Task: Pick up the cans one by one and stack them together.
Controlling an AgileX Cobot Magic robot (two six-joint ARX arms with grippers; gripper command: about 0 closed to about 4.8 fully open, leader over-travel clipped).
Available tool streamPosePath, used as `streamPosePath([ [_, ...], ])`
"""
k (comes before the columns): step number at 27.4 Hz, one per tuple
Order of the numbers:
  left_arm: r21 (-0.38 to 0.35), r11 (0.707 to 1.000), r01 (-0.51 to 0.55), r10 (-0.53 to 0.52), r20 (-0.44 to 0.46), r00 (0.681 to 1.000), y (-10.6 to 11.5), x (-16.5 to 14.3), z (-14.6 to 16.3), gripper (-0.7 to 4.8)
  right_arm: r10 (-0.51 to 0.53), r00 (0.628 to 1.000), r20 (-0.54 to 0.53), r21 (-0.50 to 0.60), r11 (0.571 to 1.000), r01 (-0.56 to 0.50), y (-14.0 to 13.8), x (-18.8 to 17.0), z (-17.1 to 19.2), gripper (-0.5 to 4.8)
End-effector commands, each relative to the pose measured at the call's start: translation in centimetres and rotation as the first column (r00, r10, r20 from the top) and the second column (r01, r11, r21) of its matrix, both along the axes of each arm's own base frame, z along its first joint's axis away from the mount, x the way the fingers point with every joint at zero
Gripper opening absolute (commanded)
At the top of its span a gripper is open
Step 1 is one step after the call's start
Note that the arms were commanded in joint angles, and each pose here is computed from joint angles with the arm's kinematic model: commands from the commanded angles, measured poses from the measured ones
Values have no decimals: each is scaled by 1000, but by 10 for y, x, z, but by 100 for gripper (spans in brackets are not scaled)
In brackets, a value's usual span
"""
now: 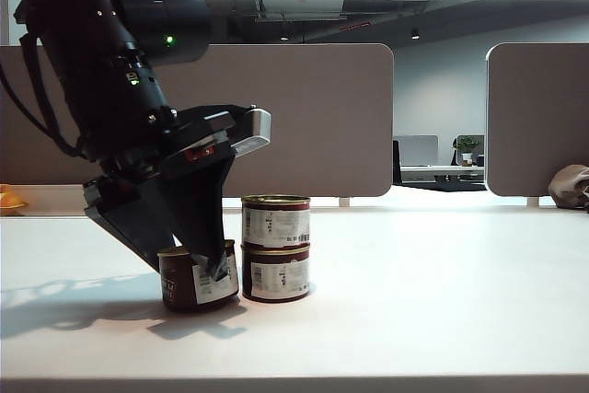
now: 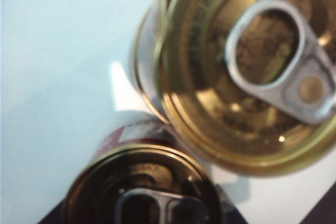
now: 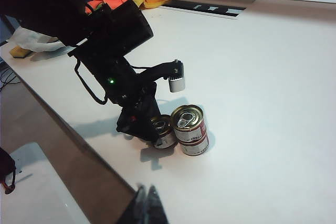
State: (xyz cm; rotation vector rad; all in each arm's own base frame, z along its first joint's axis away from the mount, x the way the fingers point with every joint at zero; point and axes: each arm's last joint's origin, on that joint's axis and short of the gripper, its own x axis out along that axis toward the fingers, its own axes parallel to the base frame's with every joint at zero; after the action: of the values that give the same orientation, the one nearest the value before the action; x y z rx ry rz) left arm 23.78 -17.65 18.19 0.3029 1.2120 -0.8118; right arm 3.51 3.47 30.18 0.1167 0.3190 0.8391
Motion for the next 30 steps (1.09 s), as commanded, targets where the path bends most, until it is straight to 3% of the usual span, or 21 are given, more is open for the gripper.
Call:
streamPosePath([
  [1, 59, 998, -15, 15, 4, 1000, 3, -1, -1, 242, -2, 1000, 13, 14, 1000, 2, 0, 0, 3, -1],
  [4, 54, 998, -14, 14, 5, 1000, 5, -3, 3, 246, -2, 1000, 12, 14, 1000, 2, 0, 0, 3, -1],
  [10, -7, 1000, -19, 19, 93, 996, 10, -10, 30, 245, -2, 1000, 12, 14, 1000, 2, 0, 0, 3, -1],
  [15, -101, 994, -39, 58, 195, 979, 8, -8, 73, 245, -2, 1000, 12, 14, 1000, 1, 0, 0, 3, -1],
  [20, -161, 986, -39, 79, 251, 965, 3, -1, 96, 245, -2, 1000, 12, 14, 1000, 2, 0, 0, 3, -1],
  [25, -204, 979, -24, 75, 247, 966, 0, 0, 100, 243, -2, 1000, 13, 14, 1000, 2, 0, 0, 3, -1],
  [30, -196, 980, 21, 24, 228, 973, -15, -5, 92, 242, -2, 1000, 12, 14, 1000, 2, 0, 0, 3, -1],
])
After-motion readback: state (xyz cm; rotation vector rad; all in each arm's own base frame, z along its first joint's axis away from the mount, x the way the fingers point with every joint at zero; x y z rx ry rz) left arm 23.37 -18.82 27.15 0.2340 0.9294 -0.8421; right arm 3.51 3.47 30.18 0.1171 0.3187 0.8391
